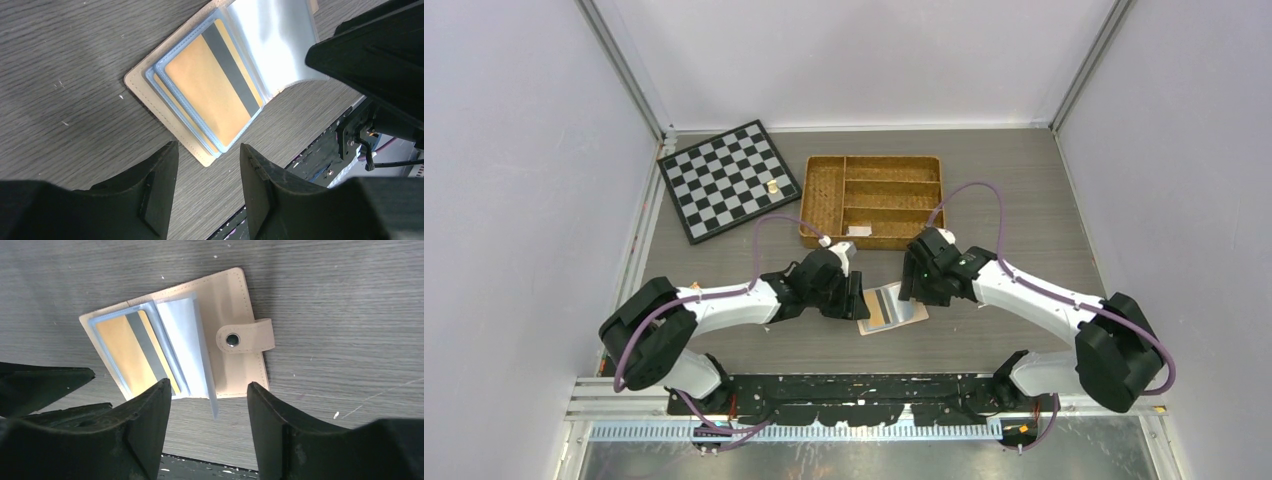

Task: Put the credit cards into the card holder
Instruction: Turn over the card slot in the card holder.

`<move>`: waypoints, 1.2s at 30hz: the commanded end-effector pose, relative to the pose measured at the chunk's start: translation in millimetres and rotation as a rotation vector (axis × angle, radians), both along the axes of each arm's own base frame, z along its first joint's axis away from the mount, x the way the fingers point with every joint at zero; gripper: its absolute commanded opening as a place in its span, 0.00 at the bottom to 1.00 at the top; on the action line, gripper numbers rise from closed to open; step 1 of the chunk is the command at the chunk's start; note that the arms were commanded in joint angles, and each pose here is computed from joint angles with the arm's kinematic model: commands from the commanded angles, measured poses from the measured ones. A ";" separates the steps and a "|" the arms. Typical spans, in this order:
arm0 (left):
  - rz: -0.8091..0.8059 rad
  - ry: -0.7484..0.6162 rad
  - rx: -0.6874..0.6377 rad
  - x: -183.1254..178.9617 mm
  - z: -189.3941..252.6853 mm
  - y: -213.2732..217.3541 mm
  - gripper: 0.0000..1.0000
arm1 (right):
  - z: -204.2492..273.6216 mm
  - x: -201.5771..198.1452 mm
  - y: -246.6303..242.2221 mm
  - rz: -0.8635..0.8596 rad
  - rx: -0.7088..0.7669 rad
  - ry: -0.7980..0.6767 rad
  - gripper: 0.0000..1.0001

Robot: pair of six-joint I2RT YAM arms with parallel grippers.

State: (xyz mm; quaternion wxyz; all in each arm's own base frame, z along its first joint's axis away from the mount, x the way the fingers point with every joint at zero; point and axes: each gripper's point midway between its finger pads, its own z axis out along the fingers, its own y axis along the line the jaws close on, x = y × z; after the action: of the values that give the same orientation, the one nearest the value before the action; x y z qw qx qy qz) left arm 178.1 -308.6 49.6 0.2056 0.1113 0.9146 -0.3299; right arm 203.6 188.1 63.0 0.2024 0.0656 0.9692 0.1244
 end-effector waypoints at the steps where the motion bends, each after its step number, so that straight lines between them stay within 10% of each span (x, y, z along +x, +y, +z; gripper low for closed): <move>1: 0.016 -0.013 -0.048 4.9 6.2 -9.2 0.49 | -6.8 3.5 10.6 0.055 0.021 0.003 0.58; 15: 0.040 0.007 -0.081 11.9 -4.1 -21.6 0.40 | -46.2 -11.9 2.0 0.016 -0.021 0.104 0.17; 36: 0.123 0.066 -0.120 15.6 -17.2 -27.4 0.37 | -63.3 -26.2 12.3 -0.003 0.054 0.176 0.02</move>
State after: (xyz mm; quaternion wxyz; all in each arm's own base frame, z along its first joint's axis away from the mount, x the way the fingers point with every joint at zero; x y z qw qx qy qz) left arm 189.5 -324.6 32.4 0.1910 0.0416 0.9180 -0.3451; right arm 186.6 186.2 15.3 0.1393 0.0706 0.9813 0.1122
